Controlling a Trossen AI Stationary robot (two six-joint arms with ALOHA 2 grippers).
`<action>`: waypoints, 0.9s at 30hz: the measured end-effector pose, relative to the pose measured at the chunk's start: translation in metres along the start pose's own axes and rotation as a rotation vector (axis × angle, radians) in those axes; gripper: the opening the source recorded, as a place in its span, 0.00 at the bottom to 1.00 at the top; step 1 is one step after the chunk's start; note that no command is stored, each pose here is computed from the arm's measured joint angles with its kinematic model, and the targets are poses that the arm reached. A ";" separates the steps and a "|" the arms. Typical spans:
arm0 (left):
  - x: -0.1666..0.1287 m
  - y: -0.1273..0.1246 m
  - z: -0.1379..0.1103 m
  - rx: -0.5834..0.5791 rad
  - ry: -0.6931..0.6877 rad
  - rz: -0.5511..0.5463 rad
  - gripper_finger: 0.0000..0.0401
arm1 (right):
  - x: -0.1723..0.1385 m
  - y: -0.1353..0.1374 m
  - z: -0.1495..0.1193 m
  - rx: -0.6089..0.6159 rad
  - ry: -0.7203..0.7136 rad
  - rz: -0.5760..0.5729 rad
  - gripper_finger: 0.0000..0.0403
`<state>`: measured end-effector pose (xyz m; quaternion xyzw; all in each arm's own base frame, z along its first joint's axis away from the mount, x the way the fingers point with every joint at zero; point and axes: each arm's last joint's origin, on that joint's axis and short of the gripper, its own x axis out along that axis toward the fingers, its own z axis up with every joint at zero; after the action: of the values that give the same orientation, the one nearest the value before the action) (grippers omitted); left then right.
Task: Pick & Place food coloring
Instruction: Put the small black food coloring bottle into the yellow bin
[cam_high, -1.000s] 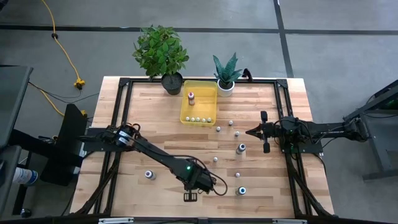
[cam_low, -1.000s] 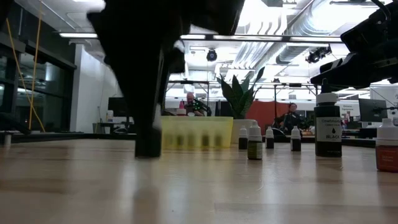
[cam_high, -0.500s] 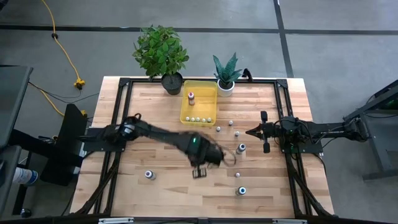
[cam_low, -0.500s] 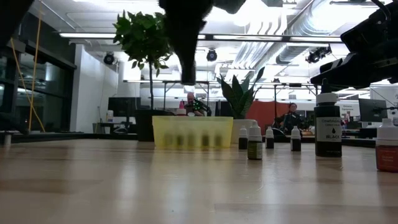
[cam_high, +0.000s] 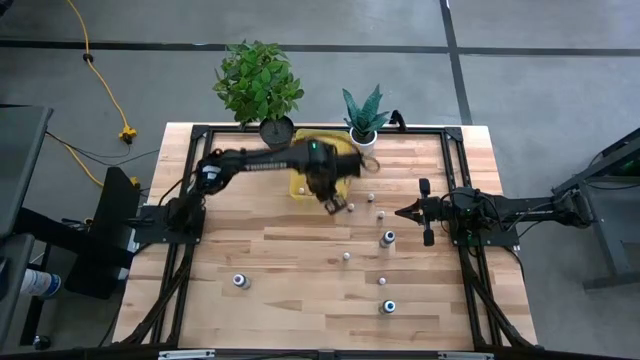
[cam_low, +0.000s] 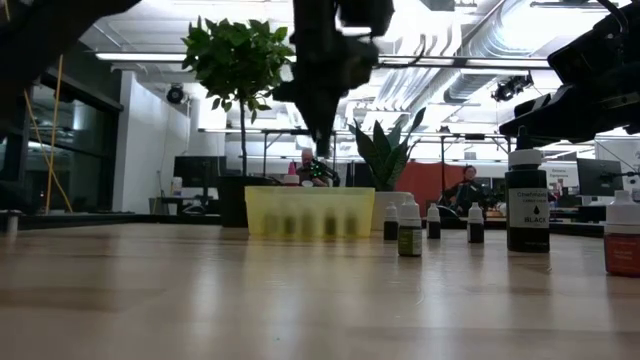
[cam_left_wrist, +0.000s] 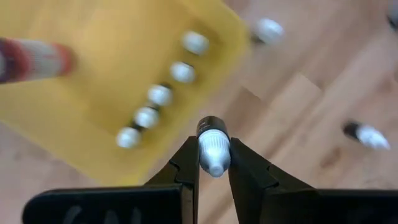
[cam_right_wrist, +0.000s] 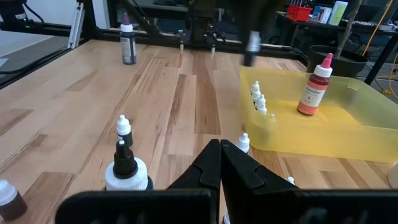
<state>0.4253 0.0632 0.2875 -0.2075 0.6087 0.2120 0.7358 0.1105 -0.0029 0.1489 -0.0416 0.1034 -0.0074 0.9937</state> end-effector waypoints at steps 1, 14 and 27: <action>0.000 0.008 0.004 -0.023 -0.002 0.001 0.12 | 0.000 0.000 0.000 0.000 0.000 0.000 0.00; 0.049 0.043 0.043 -0.223 -0.007 -0.076 0.12 | 0.000 0.000 0.000 0.000 0.001 0.000 0.00; 0.084 0.042 0.050 -0.251 0.011 -0.030 0.12 | 0.000 0.000 0.000 0.000 0.000 0.000 0.00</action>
<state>0.4558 0.1313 0.2115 -0.3084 0.5783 0.2742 0.7037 0.1105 -0.0029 0.1489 -0.0414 0.1033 -0.0072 0.9938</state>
